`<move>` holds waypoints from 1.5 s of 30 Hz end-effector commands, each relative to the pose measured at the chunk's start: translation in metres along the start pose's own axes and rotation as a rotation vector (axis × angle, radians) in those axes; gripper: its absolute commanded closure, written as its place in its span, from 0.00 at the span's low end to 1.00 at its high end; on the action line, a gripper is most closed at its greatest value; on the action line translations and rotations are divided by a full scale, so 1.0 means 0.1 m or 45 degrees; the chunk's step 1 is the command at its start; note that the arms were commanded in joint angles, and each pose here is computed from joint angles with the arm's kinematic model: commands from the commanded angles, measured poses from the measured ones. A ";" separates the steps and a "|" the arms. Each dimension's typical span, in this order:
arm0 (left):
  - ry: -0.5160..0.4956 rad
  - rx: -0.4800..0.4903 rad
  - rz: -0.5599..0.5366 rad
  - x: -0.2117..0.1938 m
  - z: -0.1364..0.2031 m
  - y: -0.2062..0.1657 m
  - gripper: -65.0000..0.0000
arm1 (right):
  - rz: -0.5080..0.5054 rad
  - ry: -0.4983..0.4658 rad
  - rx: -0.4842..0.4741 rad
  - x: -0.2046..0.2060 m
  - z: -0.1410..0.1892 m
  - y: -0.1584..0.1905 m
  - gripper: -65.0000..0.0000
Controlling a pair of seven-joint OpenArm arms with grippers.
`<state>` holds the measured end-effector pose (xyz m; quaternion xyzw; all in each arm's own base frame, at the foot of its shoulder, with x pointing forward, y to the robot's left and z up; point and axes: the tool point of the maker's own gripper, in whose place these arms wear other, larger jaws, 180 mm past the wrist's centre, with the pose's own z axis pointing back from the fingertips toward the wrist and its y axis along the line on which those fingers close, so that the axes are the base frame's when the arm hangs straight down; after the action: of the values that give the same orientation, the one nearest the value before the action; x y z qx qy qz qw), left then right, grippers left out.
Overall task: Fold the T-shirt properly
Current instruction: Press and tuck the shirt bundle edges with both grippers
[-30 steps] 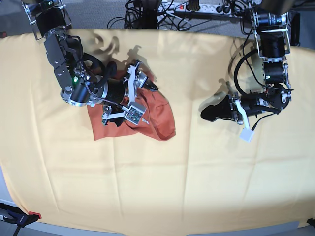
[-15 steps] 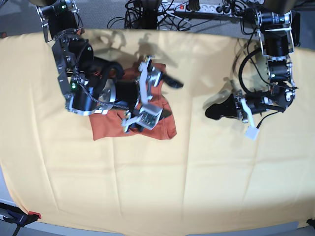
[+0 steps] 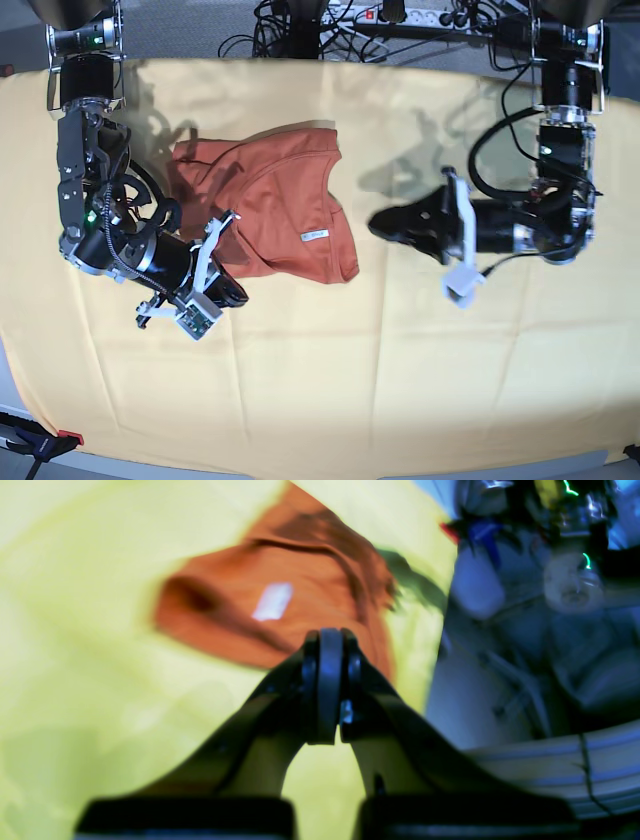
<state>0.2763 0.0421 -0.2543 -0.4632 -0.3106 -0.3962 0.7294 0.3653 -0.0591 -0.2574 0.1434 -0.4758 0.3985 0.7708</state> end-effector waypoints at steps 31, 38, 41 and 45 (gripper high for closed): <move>0.556 0.045 -0.500 -0.86 -1.33 -0.25 1.00 | 0.032 0.563 0.191 -0.94 -0.38 -0.19 1.00; 0.576 0.243 -0.526 -0.84 -1.29 0.13 1.00 | -0.091 0.629 0.298 -1.08 -0.12 -0.16 1.00; 0.588 0.361 -0.551 -0.72 -1.22 0.38 1.00 | -0.122 0.619 0.318 -1.09 -0.05 -0.17 1.00; 0.570 0.500 -0.586 -0.52 -1.13 0.73 1.00 | -0.190 0.584 0.373 -1.06 0.04 -0.15 1.00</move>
<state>0.3124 -0.0391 -0.3729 -0.1681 -0.3110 -0.5704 0.7414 0.3386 -0.1200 -0.3584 0.1982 -0.1923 0.4221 0.8634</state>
